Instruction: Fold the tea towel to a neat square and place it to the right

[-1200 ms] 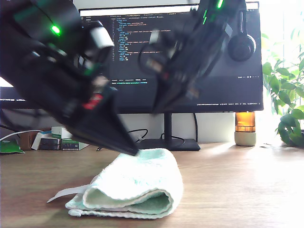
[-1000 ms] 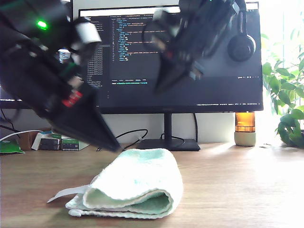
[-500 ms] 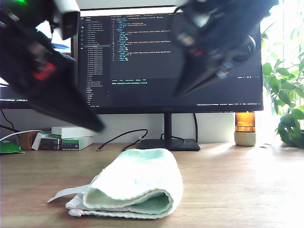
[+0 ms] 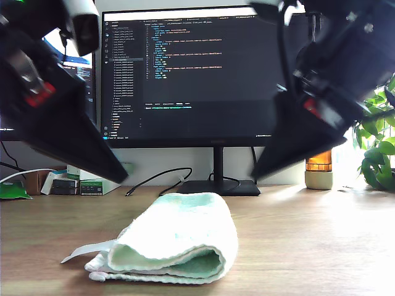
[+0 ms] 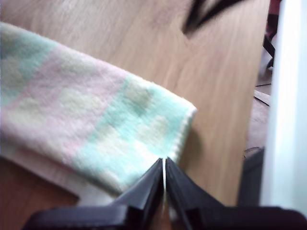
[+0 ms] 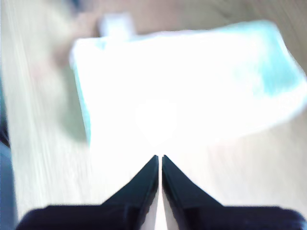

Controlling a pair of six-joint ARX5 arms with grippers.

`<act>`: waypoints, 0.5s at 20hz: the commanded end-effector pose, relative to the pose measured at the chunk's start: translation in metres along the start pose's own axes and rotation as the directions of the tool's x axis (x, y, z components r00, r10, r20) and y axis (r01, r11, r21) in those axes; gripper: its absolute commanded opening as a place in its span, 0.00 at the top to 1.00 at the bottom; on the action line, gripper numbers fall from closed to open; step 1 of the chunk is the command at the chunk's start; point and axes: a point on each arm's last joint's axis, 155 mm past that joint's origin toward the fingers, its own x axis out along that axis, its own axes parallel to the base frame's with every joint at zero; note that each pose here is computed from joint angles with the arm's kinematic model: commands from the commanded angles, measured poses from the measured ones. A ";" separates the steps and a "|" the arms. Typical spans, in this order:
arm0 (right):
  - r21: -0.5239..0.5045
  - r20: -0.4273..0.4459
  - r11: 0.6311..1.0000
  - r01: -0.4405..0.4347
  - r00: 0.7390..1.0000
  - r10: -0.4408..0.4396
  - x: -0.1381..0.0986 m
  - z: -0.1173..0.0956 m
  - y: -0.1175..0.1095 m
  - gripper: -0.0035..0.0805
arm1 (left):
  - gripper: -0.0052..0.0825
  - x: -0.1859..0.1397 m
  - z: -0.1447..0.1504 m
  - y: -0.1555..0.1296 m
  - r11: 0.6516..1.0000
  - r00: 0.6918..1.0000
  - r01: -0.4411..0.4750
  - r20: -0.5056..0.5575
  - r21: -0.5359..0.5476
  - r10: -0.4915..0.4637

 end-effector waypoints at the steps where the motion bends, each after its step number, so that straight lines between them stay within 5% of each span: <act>1: -0.161 -0.003 0.987 -0.009 1.000 0.009 0.003 0.002 0.004 0.97 | 0.97 0.012 -0.010 0.001 1.000 1.000 0.019 -0.021 -0.005 -0.019; 3: -0.270 -0.015 0.962 -0.046 0.999 0.043 0.007 0.000 0.013 0.91 | 0.97 0.020 -0.013 0.004 1.000 0.999 0.026 -0.025 -0.010 -0.026; 5: -0.374 -0.051 0.922 -0.102 0.995 0.089 0.012 -0.009 0.024 0.69 | 0.97 0.027 -0.014 0.004 0.999 0.999 0.046 -0.024 -0.014 -0.046; 7: -0.542 -0.073 0.828 -0.145 0.989 0.126 0.017 -0.014 0.034 0.56 | 0.97 0.032 -0.017 0.005 0.998 0.998 0.056 -0.028 -0.020 -0.057; 10: -0.651 -0.108 0.729 -0.212 0.976 0.187 0.026 -0.022 0.050 0.50 | 0.97 0.035 -0.017 0.002 0.997 0.997 0.078 -0.026 -0.026 -0.079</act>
